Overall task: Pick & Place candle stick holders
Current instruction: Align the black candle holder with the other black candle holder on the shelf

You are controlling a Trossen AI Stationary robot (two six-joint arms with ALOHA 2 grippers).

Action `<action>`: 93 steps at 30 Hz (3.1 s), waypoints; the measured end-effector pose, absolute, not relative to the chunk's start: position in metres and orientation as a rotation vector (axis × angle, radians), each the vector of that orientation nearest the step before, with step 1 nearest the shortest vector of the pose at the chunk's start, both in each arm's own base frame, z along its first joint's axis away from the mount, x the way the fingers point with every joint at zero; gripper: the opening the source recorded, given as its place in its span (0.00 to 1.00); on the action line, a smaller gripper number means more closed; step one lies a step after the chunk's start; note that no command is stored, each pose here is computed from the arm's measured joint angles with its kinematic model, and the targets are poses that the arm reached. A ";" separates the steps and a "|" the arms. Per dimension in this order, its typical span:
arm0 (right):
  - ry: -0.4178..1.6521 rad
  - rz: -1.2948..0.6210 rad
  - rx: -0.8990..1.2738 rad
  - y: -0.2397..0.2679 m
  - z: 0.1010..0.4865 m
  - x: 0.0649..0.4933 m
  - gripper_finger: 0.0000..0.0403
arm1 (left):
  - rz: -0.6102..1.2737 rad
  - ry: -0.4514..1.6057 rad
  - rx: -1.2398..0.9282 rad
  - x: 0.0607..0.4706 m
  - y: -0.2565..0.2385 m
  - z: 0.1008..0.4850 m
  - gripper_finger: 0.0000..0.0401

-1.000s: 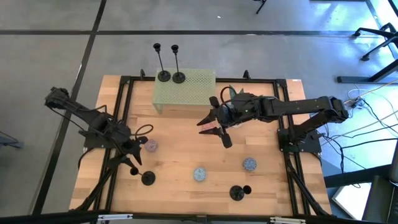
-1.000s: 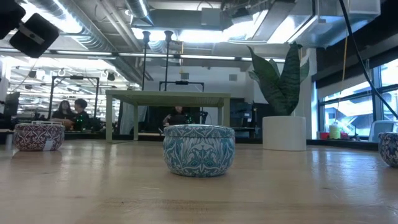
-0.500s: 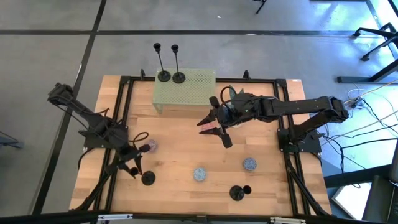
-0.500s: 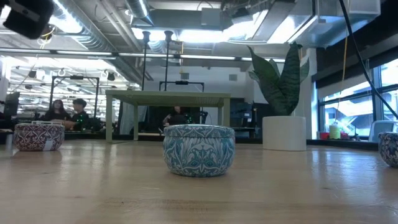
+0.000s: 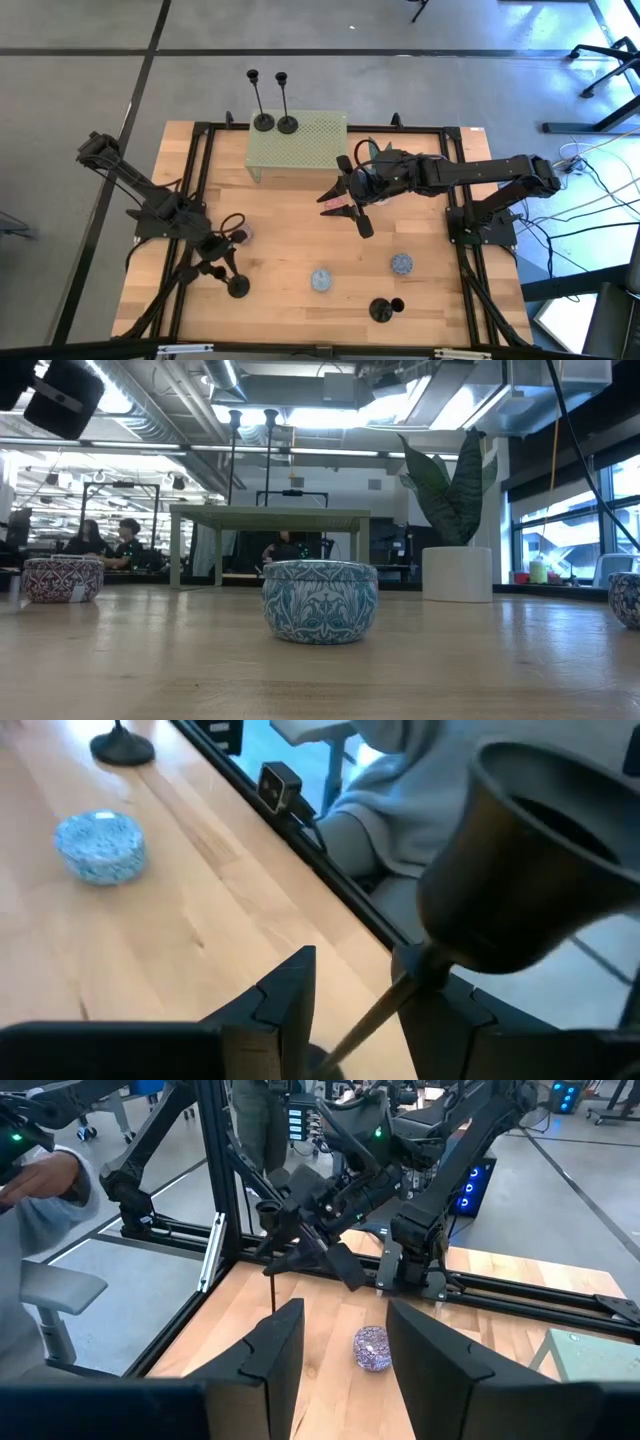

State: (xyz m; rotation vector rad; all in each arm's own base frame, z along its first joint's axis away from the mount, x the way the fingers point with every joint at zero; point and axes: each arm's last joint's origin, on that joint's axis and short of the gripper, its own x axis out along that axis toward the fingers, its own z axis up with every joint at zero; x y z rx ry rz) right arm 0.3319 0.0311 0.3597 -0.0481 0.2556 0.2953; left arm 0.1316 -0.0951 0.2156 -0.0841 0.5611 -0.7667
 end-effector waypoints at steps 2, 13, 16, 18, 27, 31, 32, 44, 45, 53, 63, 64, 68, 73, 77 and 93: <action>0.256 0.295 -0.048 0.031 0.360 0.332 0.37 | -0.788 0.575 -0.092 0.131 -0.096 0.215 0.32; 0.255 0.295 -0.048 0.031 0.360 0.332 0.37 | -0.821 0.573 -0.087 0.131 -0.097 0.215 0.22; 0.255 0.295 -0.049 0.031 0.360 0.332 0.37 | -0.798 0.565 -0.093 0.132 -0.096 0.216 0.12; 0.255 0.295 -0.048 0.031 0.360 0.332 0.37 | -0.780 0.548 -0.092 0.133 -0.096 0.217 0.05; 0.255 0.289 -0.048 0.030 0.360 0.332 0.37 | -0.560 0.290 0.080 0.144 -0.093 0.247 0.03; 0.260 0.289 -0.048 0.030 0.359 0.332 0.37 | -0.387 0.200 0.197 0.150 -0.085 0.268 0.03; 0.260 0.289 -0.048 0.030 0.359 0.332 0.37 | -0.352 0.191 0.212 0.152 -0.083 0.271 0.03; 0.227 0.310 -0.224 0.031 0.351 0.344 0.47 | -0.036 0.236 0.204 0.210 -0.048 0.293 0.03; 0.223 0.310 -0.226 0.031 0.349 0.347 0.49 | -0.017 0.236 0.201 0.216 -0.046 0.295 0.03; 0.242 0.103 -0.255 0.025 0.340 0.357 0.61 | 0.079 0.290 0.141 0.257 -0.033 0.296 0.03; 0.250 0.156 -0.216 0.026 0.334 0.362 0.63 | 0.120 0.267 0.131 0.279 -0.025 0.292 0.03; 0.250 0.156 -0.216 0.026 0.333 0.363 0.63 | 0.125 0.253 0.128 0.280 -0.024 0.292 0.03; 0.258 0.152 -0.192 0.026 0.331 0.365 0.63 | 0.139 0.222 0.121 0.281 -0.020 0.295 0.03; 0.227 0.140 -0.191 0.026 0.333 0.367 0.63 | 0.149 0.227 0.120 0.281 -0.017 0.295 0.03; 0.205 0.138 -0.191 0.026 0.335 0.367 0.61 | 0.154 0.227 0.120 0.282 -0.016 0.295 0.03; 0.200 0.137 -0.192 0.026 0.336 0.367 0.46 | 0.145 0.167 0.144 0.283 -0.017 0.301 0.03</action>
